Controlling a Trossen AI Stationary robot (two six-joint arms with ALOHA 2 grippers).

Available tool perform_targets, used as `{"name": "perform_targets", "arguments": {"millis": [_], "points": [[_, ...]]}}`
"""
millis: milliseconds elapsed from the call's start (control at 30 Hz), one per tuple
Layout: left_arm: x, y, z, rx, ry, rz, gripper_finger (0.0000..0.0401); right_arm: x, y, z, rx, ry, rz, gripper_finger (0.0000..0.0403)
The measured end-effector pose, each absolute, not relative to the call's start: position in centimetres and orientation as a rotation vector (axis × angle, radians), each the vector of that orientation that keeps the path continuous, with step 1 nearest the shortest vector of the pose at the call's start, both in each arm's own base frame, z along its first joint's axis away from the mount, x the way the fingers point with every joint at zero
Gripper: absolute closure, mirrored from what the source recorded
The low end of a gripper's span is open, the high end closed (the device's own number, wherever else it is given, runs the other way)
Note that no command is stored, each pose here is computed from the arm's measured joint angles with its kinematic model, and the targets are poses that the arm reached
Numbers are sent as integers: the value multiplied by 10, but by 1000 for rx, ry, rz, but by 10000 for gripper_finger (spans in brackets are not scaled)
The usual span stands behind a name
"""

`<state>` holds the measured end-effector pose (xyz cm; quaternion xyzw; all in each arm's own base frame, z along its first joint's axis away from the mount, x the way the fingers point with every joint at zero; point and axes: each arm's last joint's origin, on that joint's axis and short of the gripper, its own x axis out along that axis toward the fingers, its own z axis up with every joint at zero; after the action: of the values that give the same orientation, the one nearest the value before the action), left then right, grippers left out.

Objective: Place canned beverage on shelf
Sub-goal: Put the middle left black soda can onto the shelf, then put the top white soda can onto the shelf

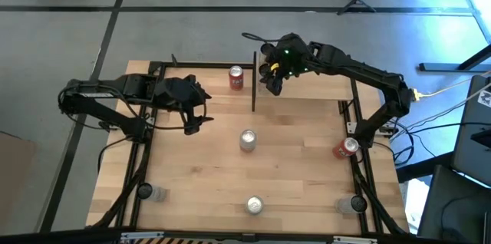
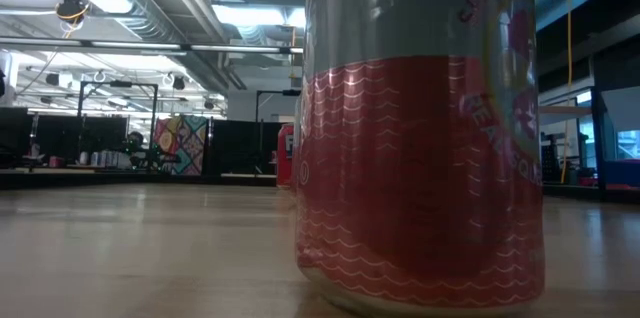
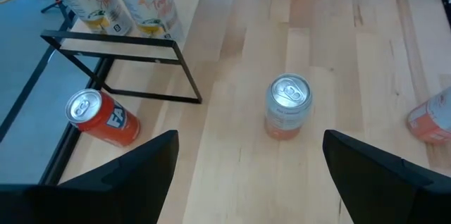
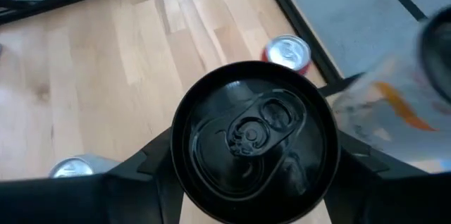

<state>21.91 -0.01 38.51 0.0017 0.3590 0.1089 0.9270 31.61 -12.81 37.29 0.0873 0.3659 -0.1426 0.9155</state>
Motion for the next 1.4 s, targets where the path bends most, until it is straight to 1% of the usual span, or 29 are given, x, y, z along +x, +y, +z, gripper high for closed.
{"name": "perform_targets", "arguments": {"millis": [200, 433, 567, 800, 933, 1133, 1267, 1400], "points": [[219, 0, 385, -1, 734, 225, 60, 313, -135, 373, 198, 753, -295, 172], [219, 0, 385, -2, 732, 225, 60, 314, -133, 373, 205, 741, -254, 93], [219, 0, 385, -2, 732, 225, 60, 314, -134, 374, 186, 737, -294, 70], [219, 0, 385, -1, 732, 225, 60, 313, -134, 377, 155, 739, -296, 69], [219, 0, 385, -1, 732, 225, 60, 309, -132, 398, 140, 707, -293, 71], [220, 0, 386, -2, 727, 225, 60, 291, -124, 438, 129, 706, -276, 71], [222, 0, 388, -24, 691, 231, 60, 271, -102, 460, 135, 712, -200, 71], [229, -2, 385, -32, 666, 216, 60, 252, -71, 471, 124, 664, -99, 71]]}}
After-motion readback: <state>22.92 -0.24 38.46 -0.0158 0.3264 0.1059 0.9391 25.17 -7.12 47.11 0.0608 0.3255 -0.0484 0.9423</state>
